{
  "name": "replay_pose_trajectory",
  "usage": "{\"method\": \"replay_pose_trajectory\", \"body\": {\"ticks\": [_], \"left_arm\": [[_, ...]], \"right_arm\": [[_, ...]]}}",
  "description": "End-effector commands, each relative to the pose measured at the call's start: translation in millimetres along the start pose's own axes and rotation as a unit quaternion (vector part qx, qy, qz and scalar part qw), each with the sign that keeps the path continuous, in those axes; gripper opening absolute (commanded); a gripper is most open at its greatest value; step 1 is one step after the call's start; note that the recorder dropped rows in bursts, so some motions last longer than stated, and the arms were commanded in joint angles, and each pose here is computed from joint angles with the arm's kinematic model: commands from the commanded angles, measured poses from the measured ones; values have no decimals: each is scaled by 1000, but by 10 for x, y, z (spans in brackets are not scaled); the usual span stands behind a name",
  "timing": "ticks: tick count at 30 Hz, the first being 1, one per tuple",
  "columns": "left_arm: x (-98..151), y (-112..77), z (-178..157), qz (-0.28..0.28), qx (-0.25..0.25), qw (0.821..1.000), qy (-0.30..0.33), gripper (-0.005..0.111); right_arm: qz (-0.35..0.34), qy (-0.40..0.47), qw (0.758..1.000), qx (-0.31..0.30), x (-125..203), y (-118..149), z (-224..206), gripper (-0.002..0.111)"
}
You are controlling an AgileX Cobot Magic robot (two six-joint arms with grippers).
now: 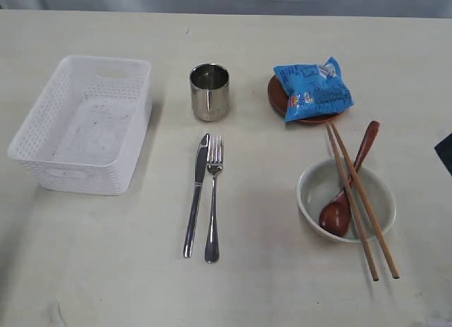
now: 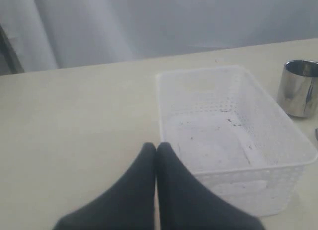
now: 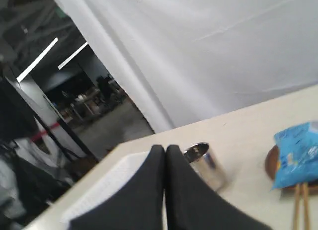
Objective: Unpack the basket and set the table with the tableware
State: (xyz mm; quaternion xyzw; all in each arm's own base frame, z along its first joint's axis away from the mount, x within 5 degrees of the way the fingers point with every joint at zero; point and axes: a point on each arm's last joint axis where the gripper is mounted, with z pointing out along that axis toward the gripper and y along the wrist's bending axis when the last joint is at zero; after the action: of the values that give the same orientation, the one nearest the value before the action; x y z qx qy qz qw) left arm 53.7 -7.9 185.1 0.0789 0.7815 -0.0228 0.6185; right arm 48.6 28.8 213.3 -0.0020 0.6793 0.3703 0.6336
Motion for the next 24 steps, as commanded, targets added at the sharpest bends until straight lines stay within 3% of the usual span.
{"method": "replay_pose_trajectory", "body": {"ticks": [1,4,6,9,24], "left_arm": [[7,0,-1,-9,-1,1000,-2,0],[7,0,-1,-9,-1,1000,-2,0],[7,0,-1,-9,-1,1000,-2,0],[7,0,-1,-9,-1,1000,-2,0],[7,0,-1,-9,-1,1000,-2,0]], "right_arm": [[-224,29,974,35,55,-63,-7,0],[-273,126,936,181,182,-295,-79,0],[-312,128,916,217,161,-336,-98,0],[-268,118,931,219,164,-328,-94,0],[-265,117,932,219,165,-328,-94,0]]}}
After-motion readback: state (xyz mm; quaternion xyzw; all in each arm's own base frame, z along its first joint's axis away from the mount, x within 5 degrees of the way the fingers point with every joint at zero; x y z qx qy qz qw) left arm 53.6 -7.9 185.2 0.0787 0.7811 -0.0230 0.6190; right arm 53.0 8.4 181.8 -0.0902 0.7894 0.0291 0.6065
